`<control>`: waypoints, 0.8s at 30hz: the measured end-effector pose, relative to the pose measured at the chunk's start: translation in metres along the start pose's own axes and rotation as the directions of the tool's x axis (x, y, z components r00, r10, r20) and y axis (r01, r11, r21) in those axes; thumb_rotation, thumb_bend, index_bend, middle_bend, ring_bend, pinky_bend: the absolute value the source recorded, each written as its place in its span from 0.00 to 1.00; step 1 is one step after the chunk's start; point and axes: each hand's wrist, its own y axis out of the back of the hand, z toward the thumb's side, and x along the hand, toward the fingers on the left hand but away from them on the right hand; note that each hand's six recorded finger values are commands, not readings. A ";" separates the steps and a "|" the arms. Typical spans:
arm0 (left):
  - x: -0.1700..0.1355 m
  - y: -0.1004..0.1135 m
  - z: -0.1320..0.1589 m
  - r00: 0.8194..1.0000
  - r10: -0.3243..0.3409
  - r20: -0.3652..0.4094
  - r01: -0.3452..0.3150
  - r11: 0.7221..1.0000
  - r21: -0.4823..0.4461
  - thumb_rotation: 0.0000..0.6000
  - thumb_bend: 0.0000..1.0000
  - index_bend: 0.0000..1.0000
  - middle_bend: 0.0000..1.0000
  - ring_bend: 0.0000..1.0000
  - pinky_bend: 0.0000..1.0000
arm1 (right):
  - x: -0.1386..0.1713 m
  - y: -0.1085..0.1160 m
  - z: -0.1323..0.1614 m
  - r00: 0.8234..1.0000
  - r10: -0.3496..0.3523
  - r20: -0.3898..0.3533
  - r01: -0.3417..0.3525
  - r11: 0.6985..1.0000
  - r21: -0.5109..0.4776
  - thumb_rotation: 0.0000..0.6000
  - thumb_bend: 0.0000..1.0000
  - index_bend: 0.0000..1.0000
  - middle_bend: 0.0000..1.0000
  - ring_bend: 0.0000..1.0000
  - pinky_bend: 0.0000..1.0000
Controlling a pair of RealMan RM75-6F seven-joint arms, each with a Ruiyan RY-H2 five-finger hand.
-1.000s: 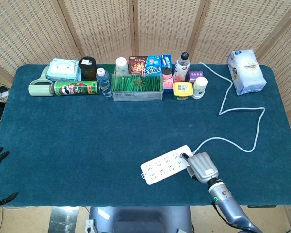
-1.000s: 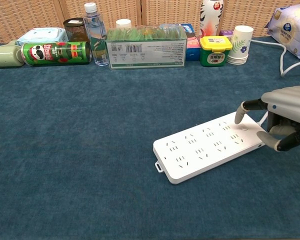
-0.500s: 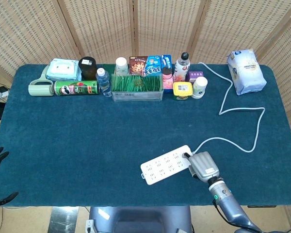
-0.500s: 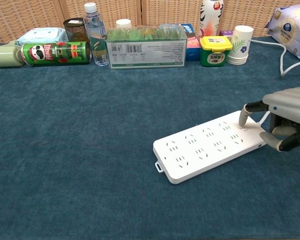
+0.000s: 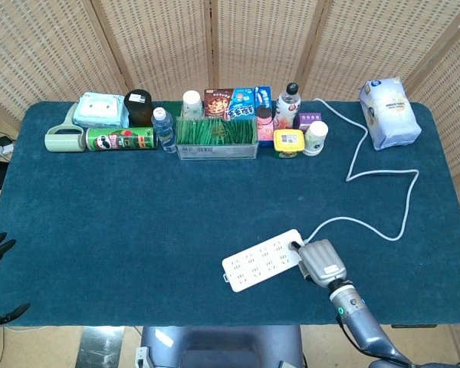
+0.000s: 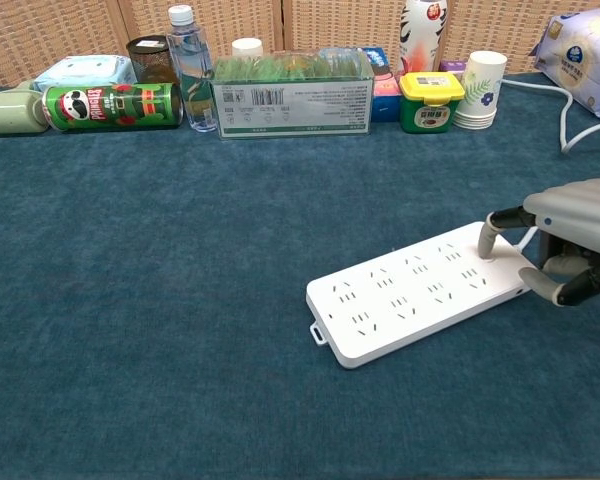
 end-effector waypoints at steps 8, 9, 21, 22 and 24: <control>0.000 0.001 -0.001 1.000 0.002 -0.001 -0.002 1.000 -0.001 1.00 0.11 0.00 0.00 0.00 0.02 | 0.001 -0.008 0.001 1.000 0.013 0.002 -0.013 1.000 0.009 1.00 0.61 0.31 1.00 1.00 1.00; 0.000 0.001 -0.001 1.000 0.002 -0.001 -0.002 1.000 -0.001 1.00 0.11 0.00 0.00 0.00 0.02 | 0.001 -0.009 0.002 1.000 0.013 0.002 -0.013 1.000 0.011 1.00 0.61 0.31 1.00 1.00 1.00; -0.001 0.001 -0.001 1.000 0.005 -0.001 -0.005 1.000 -0.005 1.00 0.11 0.00 0.00 0.00 0.02 | 0.001 -0.016 0.004 1.000 0.019 0.007 -0.019 0.998 0.060 1.00 0.61 0.33 1.00 1.00 1.00; -0.001 0.002 -0.001 1.000 0.006 -0.001 -0.006 1.000 -0.006 1.00 0.11 0.00 0.00 0.00 0.02 | 0.001 -0.017 0.004 1.000 0.019 0.008 -0.019 0.998 0.063 1.00 0.61 0.33 1.00 1.00 1.00; -0.001 0.002 -0.001 1.000 0.007 -0.002 -0.007 1.000 -0.007 1.00 0.11 0.00 0.00 0.00 0.02 | 0.001 -0.016 0.004 1.000 0.012 0.011 -0.012 0.998 0.067 1.00 0.61 0.33 1.00 1.00 1.00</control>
